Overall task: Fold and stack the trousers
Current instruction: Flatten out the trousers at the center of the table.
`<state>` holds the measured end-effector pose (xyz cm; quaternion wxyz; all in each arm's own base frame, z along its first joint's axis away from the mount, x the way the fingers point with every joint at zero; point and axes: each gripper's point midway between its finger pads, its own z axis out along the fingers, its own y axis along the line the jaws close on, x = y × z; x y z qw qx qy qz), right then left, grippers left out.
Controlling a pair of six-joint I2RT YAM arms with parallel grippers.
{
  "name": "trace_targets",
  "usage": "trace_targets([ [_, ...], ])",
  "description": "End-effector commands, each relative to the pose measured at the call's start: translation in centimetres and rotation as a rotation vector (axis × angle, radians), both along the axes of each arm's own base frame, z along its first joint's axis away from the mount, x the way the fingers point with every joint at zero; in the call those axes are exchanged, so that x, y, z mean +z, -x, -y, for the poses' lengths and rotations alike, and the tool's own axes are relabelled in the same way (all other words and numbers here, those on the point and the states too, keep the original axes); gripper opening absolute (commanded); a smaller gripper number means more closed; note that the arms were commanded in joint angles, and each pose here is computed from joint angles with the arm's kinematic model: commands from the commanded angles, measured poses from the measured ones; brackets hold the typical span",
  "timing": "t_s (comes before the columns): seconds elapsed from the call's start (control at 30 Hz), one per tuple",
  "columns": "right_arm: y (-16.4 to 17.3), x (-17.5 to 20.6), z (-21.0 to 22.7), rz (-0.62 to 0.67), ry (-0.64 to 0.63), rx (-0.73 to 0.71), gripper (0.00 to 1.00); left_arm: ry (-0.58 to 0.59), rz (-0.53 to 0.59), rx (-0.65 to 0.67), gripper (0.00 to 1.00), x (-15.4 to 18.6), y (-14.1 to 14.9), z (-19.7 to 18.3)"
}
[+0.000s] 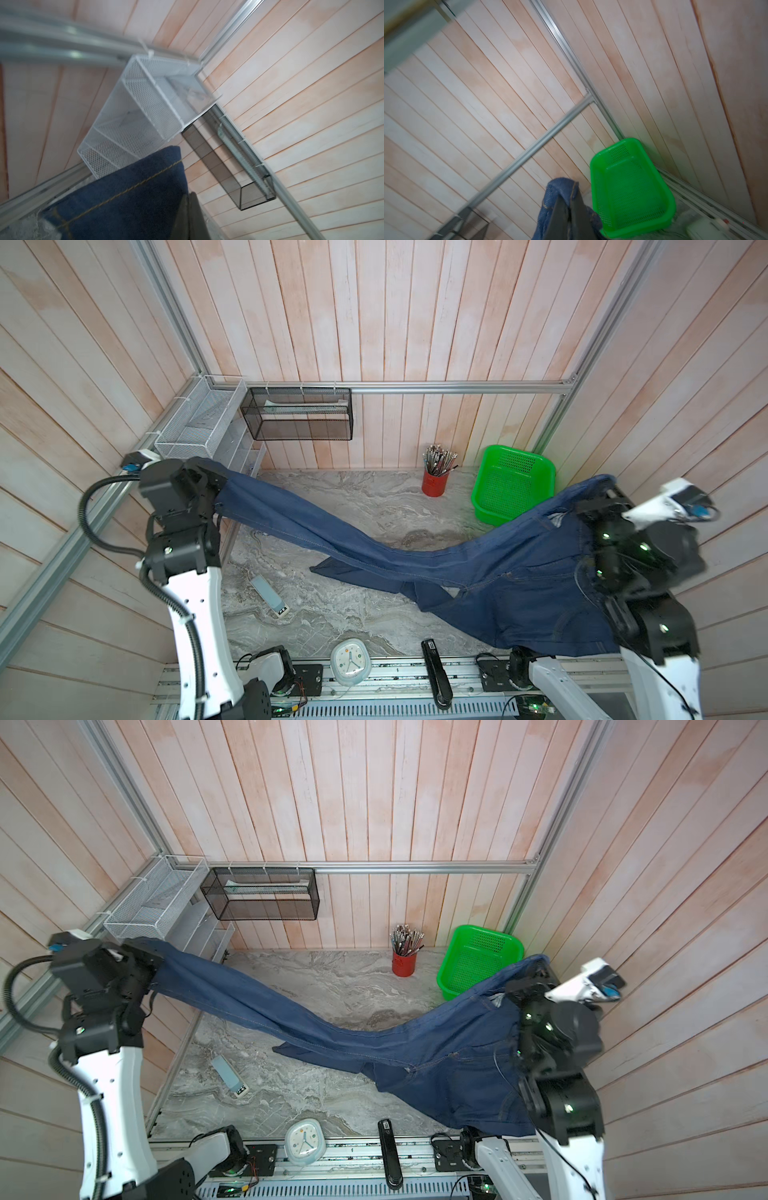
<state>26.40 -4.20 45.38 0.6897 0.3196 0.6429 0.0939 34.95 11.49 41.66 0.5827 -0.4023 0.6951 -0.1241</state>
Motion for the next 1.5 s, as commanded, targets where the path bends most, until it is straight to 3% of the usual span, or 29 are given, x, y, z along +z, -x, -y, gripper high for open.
trace_targets([
  [0.0, -2.9, -4.9, 2.2, -0.149, 0.035, -0.094, 0.00, 0.032, -0.021, -0.114, 0.00, -3.2, -3.3, 2.6],
  [0.2, -8.6, -14.2, 7.9, -0.305, -0.140, -0.141, 0.00, 0.000, -0.148, -0.234, 0.00, -9.6, -9.6, 6.0],
  [0.37, -11.3, -17.9, 10.3, -0.385, -0.217, -0.217, 0.00, -0.017, -0.254, -0.243, 0.00, -14.3, -13.0, 6.8],
  [0.57, -12.1, -21.1, 10.8, -0.423, -0.253, -0.238, 0.00, -0.054, -0.407, -0.231, 0.00, -19.4, -15.0, 6.8],
  [0.73, -11.9, -22.3, 11.5, -0.451, -0.243, -0.278, 0.00, -0.094, -0.520, -0.198, 0.00, -22.8, -15.6, 6.3],
  [0.97, -11.2, -23.7, 14.1, -0.503, -0.237, -0.383, 0.00, -0.152, -0.635, -0.021, 0.00, -25.1, -13.7, 1.4],
  [1.2, -12.5, -25.3, 14.0, -0.541, -0.267, -0.352, 0.00, -0.111, -0.721, -0.098, 0.00, -28.9, -15.8, 1.6],
  [1.47, -13.6, -25.0, 13.0, -0.539, -0.267, -0.312, 0.02, -0.096, -0.821, -0.159, 0.16, -32.8, -17.8, 2.9],
])
